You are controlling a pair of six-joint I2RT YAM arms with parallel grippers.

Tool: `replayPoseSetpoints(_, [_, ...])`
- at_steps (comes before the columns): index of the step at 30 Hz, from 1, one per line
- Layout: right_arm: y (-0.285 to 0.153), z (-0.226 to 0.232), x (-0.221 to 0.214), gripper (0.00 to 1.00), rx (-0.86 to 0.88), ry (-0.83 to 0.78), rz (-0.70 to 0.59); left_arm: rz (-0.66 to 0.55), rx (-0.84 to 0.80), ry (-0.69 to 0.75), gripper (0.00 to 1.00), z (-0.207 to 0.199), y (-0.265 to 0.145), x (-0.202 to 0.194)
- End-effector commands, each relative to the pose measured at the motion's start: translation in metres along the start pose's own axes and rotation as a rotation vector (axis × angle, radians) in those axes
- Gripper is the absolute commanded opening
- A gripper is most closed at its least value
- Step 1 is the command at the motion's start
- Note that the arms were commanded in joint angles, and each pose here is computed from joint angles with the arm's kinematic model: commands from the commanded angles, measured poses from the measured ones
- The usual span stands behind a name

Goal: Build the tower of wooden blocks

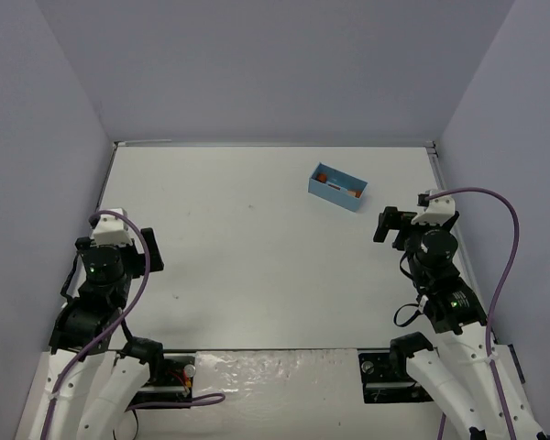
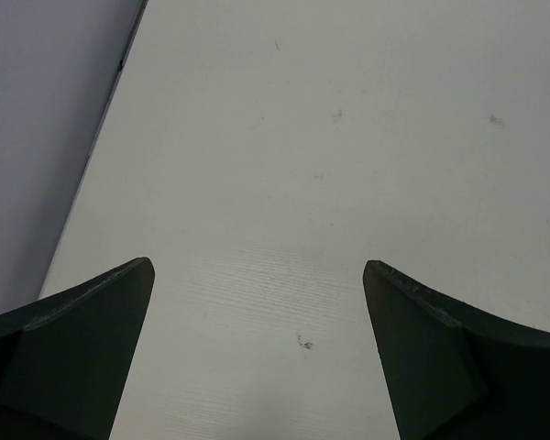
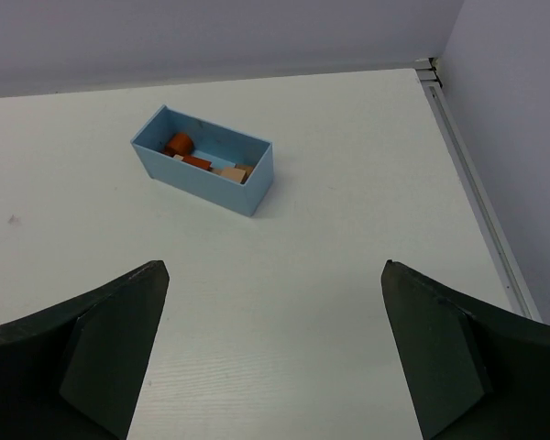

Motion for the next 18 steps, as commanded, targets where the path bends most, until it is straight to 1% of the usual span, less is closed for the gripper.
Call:
replayPoseSetpoints(1, [0.001,0.0,0.02,1.0,0.007,0.021,-0.084,-0.042,-0.011,-0.037,0.97,-0.007,0.003,0.013])
replayPoseSetpoints(5, [0.006,0.001,0.016,1.0,-0.014,0.034,-0.055,-0.021,0.01,-0.052,0.97,-0.008,0.008,0.011])
replayPoseSetpoints(8, [0.019,0.011,0.011,1.0,0.054,0.003,-0.004,0.021,-0.006,-0.053,0.97,-0.013,0.015,0.007])
replayPoseSetpoints(10, [0.027,0.015,0.012,1.0,0.069,0.007,0.018,0.039,-0.013,-0.05,0.97,-0.015,0.018,0.006])
replayPoseSetpoints(12, [0.04,0.023,0.009,1.0,0.105,0.0,0.066,0.059,-0.016,-0.044,0.97,-0.017,0.022,0.005])
replayPoseSetpoints(14, [0.05,0.028,0.019,1.0,0.126,0.007,0.072,0.075,-0.02,-0.042,0.97,-0.019,0.025,0.004])
replayPoseSetpoints(16, [0.072,0.036,0.024,1.0,0.14,0.01,0.116,0.09,-0.023,-0.04,0.97,-0.02,0.029,0.002])
replayPoseSetpoints(18, [0.094,0.043,0.033,1.0,0.224,-0.001,0.132,0.103,-0.027,-0.04,0.97,-0.022,0.032,0.002])
Point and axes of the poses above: each gripper's point midway between its finger pads, its own y axis out along the fingers, its own z axis along the line the jaws close on, x = y × z, the point moved 9 cm from there along -y, back along the fingers, and after that the axes turned 11 degrees about -y, right-handed, at the moved point
